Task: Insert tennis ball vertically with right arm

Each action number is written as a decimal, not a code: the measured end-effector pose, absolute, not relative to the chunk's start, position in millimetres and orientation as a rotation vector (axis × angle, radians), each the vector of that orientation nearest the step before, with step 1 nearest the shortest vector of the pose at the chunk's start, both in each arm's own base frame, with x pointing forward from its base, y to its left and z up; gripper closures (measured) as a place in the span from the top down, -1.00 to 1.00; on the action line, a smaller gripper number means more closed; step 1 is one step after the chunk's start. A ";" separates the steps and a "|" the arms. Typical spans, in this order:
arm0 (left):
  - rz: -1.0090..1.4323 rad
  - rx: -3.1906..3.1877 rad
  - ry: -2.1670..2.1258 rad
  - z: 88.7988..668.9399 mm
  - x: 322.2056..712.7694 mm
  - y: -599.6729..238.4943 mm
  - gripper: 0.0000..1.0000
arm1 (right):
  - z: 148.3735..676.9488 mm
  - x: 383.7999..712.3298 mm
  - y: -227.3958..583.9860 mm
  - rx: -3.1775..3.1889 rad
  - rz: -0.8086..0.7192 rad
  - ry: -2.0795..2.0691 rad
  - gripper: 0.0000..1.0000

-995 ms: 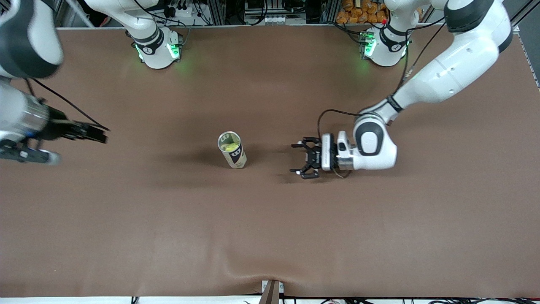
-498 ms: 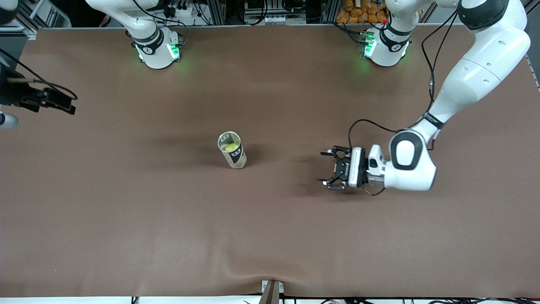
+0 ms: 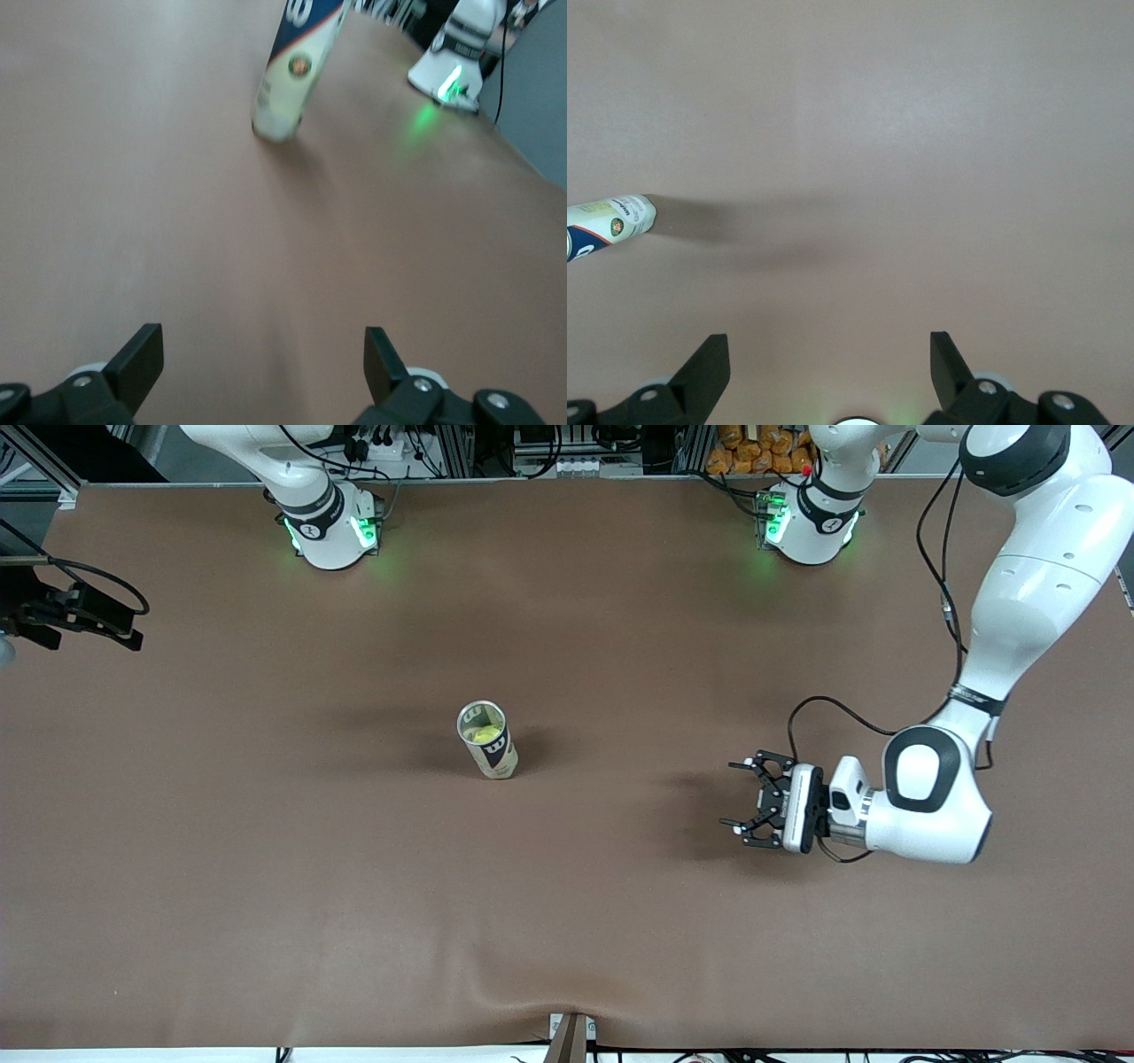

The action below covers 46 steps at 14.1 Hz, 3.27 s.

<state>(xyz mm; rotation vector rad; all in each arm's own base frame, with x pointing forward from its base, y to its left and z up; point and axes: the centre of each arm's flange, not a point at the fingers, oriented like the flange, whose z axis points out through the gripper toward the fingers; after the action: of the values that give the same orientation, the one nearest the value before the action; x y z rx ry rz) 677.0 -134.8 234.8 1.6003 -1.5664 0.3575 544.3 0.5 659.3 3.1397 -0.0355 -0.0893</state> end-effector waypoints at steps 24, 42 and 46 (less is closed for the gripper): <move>-0.526 2.866 -0.735 535.7 605.8 -149.7 1.00 | 632.6 553.4 -17.7 3.139 -0.069 -0.087 1.00; -0.105 3.138 0.099 706.4 513.9 -9.0 1.00 | 637.8 549.1 -23.5 3.140 -0.071 -0.104 1.00; 0.002 3.143 0.138 684.2 484.7 0.7 1.00 | 635.2 547.1 -26.1 3.140 -0.101 -0.111 1.00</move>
<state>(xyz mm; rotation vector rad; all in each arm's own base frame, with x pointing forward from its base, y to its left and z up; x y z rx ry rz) 484.7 0.7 684.2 3.1429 0.1379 0.0024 547.1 -26.1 635.2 3.1401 -0.1107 -0.1010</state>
